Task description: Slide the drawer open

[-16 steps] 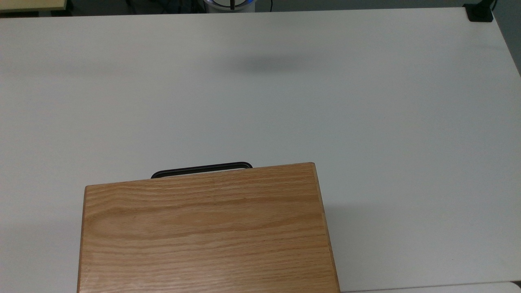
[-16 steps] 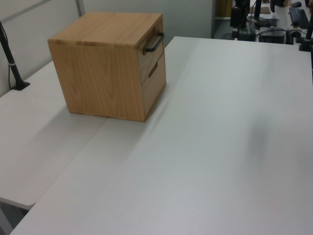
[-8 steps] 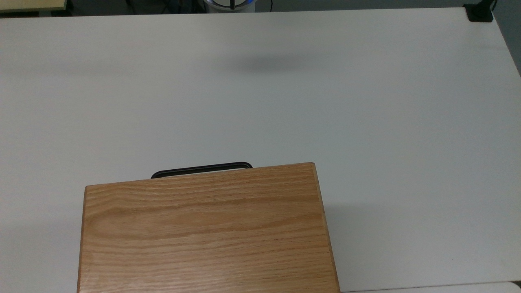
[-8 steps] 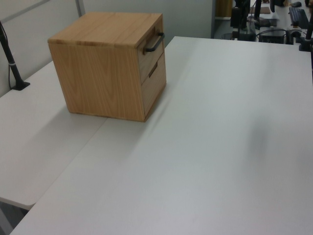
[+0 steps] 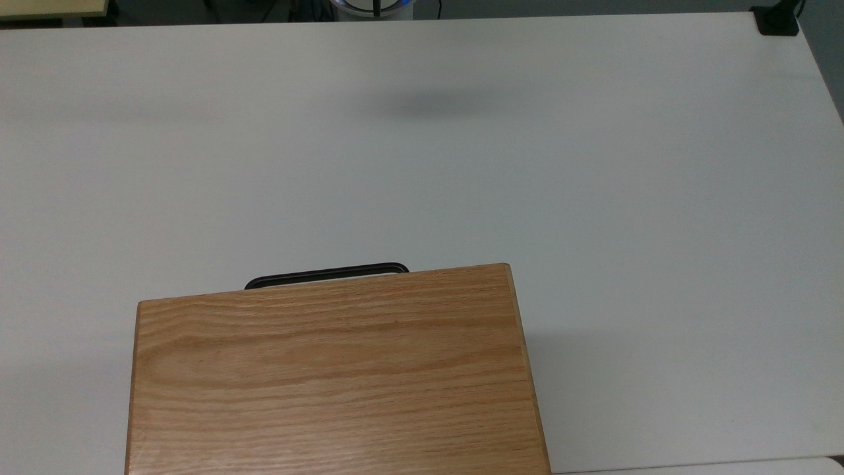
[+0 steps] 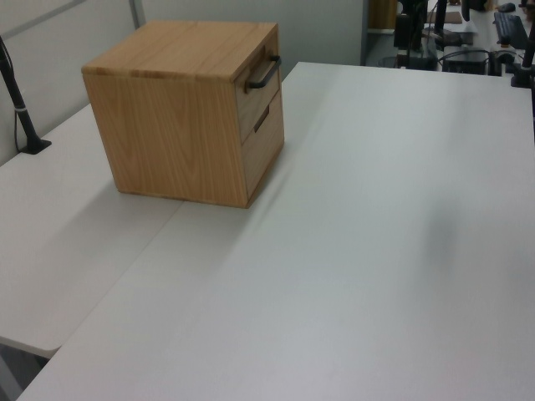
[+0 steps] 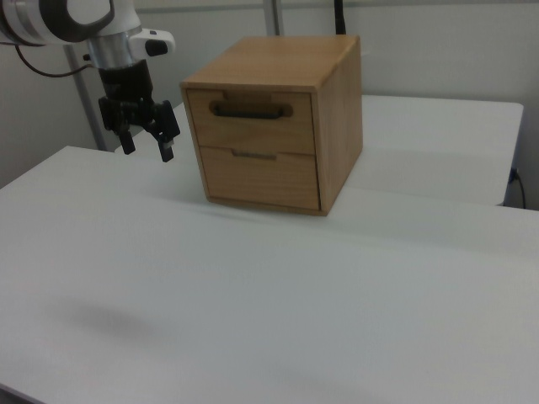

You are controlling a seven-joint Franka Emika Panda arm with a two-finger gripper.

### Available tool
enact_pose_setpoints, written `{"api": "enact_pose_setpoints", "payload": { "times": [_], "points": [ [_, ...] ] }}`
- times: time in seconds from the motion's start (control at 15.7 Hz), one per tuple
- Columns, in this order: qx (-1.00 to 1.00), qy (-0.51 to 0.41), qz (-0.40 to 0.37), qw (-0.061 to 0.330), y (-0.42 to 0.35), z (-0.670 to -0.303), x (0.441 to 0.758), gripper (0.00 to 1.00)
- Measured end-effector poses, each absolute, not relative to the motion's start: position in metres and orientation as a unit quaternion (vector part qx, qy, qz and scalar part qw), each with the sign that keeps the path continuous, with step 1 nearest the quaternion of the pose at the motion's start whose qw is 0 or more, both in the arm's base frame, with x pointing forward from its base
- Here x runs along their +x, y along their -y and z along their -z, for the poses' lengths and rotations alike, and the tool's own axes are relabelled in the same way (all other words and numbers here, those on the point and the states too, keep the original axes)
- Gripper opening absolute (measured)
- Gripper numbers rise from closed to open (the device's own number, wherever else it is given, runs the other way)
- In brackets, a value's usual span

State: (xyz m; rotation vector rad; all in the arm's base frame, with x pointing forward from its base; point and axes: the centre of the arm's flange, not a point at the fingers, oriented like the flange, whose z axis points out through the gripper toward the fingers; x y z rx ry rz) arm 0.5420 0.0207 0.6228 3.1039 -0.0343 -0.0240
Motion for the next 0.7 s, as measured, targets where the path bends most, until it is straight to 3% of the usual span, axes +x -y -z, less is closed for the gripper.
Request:
{"api": "enact_pose_setpoints", "payload": {
  "times": [0.26, 0.7],
  "points": [
    [0.998, 0.064, -0.016, -0.010, -0.027, -0.614, 0.559, 1.00],
    [0.903, 0.383, -0.155, -0.118, -0.017, -0.594, 0.630, 0.99]
  ]
}}
